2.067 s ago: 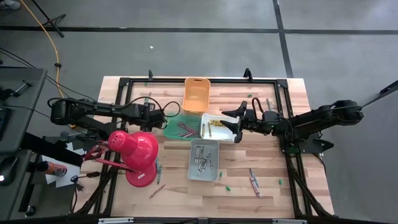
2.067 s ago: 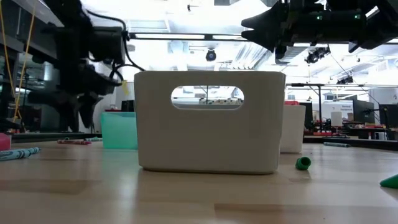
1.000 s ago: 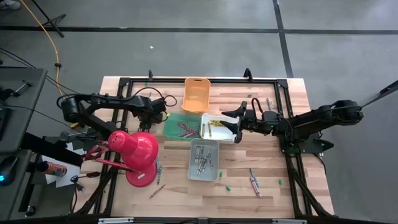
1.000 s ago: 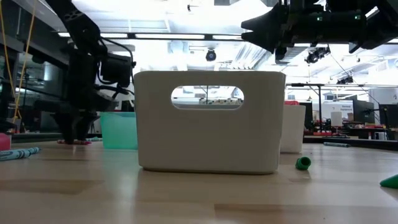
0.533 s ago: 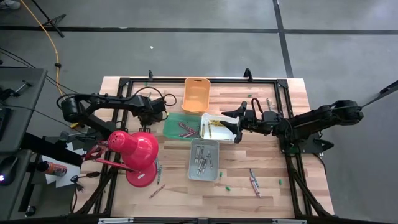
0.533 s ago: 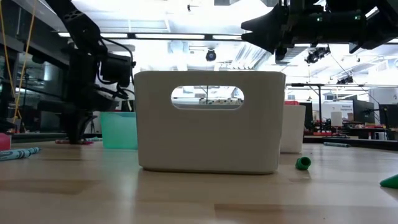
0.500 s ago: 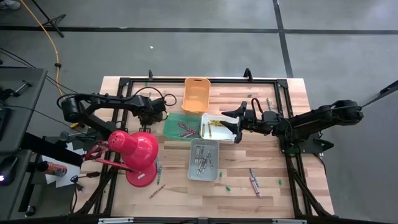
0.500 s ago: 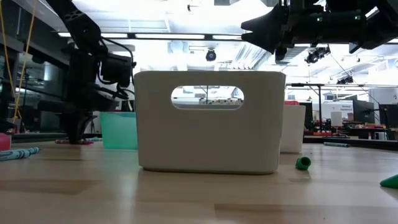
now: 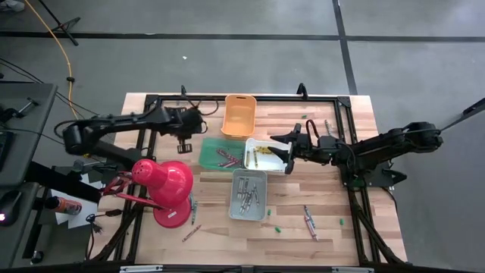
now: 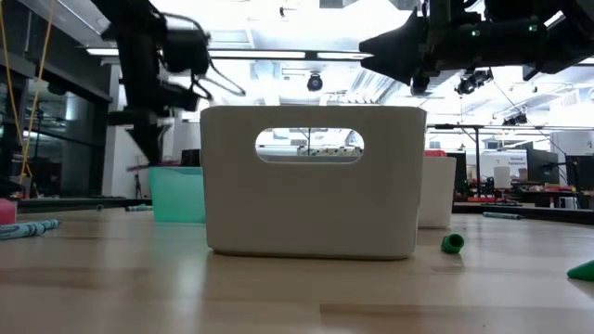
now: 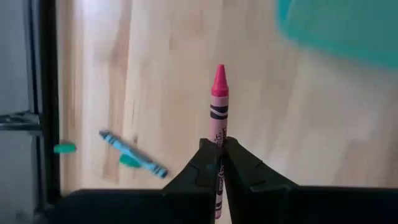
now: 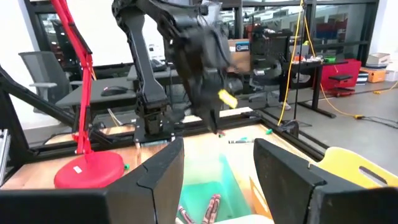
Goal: Sort crayons
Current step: Put the pink crayon into the blue bin
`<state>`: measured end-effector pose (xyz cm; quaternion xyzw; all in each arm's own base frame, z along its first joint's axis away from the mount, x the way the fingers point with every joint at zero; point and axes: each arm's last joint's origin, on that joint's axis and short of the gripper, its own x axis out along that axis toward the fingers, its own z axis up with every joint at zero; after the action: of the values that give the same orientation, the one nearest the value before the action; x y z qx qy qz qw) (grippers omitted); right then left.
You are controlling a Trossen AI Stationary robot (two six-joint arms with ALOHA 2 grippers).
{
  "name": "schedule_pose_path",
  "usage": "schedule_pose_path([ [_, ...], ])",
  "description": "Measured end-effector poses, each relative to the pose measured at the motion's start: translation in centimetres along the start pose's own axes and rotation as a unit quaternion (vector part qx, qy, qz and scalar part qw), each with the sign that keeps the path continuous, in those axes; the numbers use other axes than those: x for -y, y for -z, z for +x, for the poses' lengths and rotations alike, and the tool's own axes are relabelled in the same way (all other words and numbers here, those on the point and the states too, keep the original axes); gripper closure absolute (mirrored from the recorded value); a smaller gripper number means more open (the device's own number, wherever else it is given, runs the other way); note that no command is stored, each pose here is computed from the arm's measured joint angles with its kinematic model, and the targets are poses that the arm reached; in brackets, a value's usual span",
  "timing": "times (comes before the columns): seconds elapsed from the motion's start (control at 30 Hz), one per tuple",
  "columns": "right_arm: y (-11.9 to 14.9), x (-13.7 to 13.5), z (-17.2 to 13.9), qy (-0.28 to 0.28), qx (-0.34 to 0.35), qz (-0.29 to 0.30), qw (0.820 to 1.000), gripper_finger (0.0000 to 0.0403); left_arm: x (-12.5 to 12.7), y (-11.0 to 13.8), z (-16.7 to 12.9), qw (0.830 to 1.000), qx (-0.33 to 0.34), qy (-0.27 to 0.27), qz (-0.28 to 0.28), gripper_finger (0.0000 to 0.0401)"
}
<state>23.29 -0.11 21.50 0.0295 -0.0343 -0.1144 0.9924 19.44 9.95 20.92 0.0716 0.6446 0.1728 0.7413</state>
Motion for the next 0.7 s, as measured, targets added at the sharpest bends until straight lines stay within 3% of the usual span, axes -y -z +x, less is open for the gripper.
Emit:
schedule_pose_path([
  [0.1,0.1,0.0,0.0,0.000,-0.004,0.000,1.000,0.0214,0.0,-0.7,-2.5,0.992,0.119,-0.026,-0.042,0.0401],
  [0.2,0.1,0.0,0.0,0.000,-0.005,0.000,1.000,0.0214,0.6,-1.0,-4.6,0.960,0.267,-0.027,-0.080,0.0401],
  [0.37,0.1,0.0,0.0,0.000,-0.004,0.000,1.000,0.0214,3.2,-1.7,-6.1,0.848,0.518,0.048,-0.097,0.0401],
  [0.57,0.1,-0.1,0.0,-0.011,-0.003,0.002,1.000,0.0214,7.0,-1.3,-4.3,0.740,0.657,0.093,-0.105,0.0401],
  [0.63,0.1,-0.2,0.0,-0.033,-0.005,0.013,0.999,0.0214,7.8,-1.2,-3.4,0.725,0.674,0.096,-0.108,0.0401],
  [0.7,0.1,-0.4,0.0,-0.061,-0.007,0.015,0.998,0.0214,8.4,-1.4,-2.8,0.720,0.678,0.102,-0.108,0.0401],
])
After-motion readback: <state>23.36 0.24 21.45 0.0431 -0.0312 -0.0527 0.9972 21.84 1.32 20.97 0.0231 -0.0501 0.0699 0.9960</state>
